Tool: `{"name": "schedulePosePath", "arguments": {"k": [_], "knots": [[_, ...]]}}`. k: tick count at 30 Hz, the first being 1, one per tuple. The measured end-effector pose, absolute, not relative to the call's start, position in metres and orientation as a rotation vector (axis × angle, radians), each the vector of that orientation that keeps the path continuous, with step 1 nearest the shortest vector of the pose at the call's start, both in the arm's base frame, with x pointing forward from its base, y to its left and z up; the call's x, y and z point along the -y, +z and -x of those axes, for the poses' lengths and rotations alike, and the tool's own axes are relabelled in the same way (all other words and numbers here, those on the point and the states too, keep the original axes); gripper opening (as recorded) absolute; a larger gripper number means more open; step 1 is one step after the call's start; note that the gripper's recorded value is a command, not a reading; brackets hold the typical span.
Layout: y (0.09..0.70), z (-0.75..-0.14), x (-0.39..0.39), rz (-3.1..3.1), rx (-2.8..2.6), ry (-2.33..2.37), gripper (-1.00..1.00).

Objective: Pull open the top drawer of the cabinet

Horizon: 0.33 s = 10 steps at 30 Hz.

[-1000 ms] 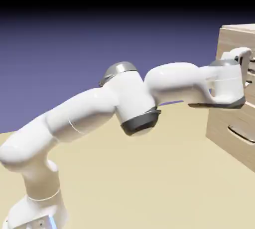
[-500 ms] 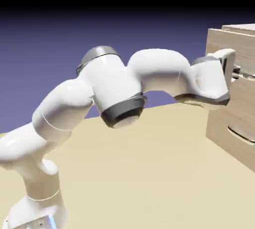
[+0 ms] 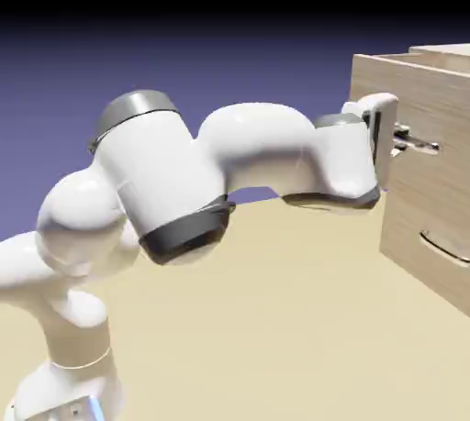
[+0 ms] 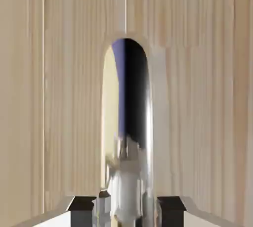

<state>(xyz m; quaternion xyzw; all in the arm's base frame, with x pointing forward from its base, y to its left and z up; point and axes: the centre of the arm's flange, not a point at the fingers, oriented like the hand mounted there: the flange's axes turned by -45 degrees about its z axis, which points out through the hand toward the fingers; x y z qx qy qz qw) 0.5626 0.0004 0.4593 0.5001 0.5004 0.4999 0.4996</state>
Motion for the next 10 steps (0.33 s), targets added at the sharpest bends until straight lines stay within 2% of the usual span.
{"name": "schedulePosePath", "arguments": {"k": [7,8,10], "knots": [[0.459,-0.492,0.000,-1.210,-1.210,1.209,-1.00],[0.459,-0.490,0.000,-1.210,-1.210,1.209,1.00],[0.459,-0.490,0.000,-1.209,-1.210,1.210,1.00]]}}
